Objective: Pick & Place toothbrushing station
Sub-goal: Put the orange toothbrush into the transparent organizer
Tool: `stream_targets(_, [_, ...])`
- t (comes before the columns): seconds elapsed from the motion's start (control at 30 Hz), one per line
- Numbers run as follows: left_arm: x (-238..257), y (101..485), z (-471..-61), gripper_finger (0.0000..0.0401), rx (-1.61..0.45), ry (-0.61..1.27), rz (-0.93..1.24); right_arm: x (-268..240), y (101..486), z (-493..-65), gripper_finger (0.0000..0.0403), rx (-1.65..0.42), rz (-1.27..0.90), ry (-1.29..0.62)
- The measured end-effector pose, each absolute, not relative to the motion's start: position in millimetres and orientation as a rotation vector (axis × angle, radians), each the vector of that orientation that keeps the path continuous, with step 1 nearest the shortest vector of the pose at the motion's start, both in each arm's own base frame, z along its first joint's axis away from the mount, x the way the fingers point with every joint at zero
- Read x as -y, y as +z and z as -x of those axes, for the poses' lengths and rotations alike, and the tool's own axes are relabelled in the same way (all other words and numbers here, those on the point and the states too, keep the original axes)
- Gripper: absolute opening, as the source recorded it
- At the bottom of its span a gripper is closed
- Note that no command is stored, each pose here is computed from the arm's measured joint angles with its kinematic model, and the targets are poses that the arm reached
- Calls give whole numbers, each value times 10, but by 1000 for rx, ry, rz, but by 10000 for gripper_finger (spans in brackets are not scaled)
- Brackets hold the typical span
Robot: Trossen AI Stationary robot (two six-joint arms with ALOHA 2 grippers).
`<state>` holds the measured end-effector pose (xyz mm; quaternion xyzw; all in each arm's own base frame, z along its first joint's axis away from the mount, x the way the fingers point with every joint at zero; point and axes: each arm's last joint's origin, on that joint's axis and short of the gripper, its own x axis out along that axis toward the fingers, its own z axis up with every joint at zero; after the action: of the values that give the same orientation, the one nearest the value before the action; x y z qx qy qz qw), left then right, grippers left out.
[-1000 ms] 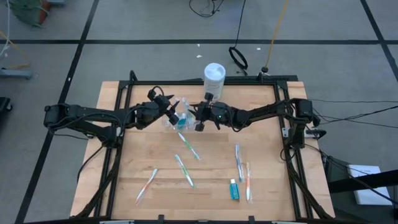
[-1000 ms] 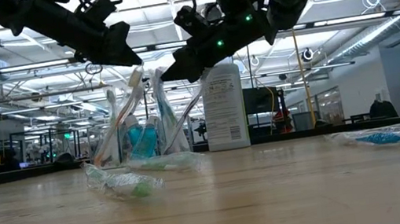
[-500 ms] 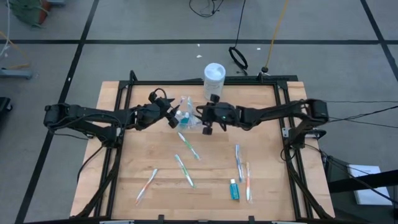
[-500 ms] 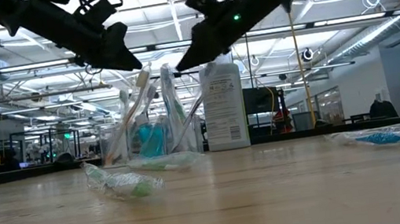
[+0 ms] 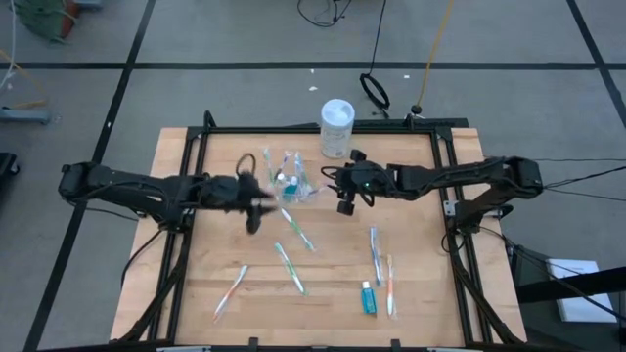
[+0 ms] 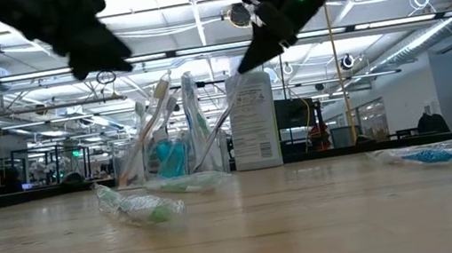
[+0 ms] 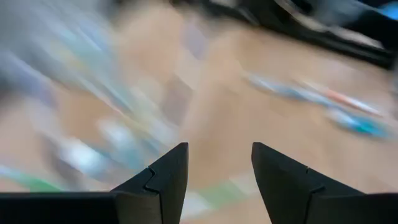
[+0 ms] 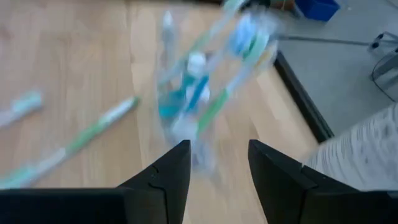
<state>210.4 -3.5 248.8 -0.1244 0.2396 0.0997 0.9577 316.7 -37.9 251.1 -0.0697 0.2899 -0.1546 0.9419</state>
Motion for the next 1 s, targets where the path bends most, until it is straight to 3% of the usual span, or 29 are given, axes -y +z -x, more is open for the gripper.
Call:
stream_targets(0.17, [289,2280,-1983,184,-796,54,633,372,2359,-3096,152,-646,204,-292])
stream_targets(0.43, [747,1848,-1813,184,-1247,351,900,357,2025,-2936,154,-777,334,-232])
stream_targets(0.63, [1091,1640,-1799,184,-1345,430,965,352,2090,-2878,155,-778,532,-159])
stream_targets(1.0, [1410,1332,-1847,182,-1380,452,932,362,2207,-2912,158,-674,544,-186])
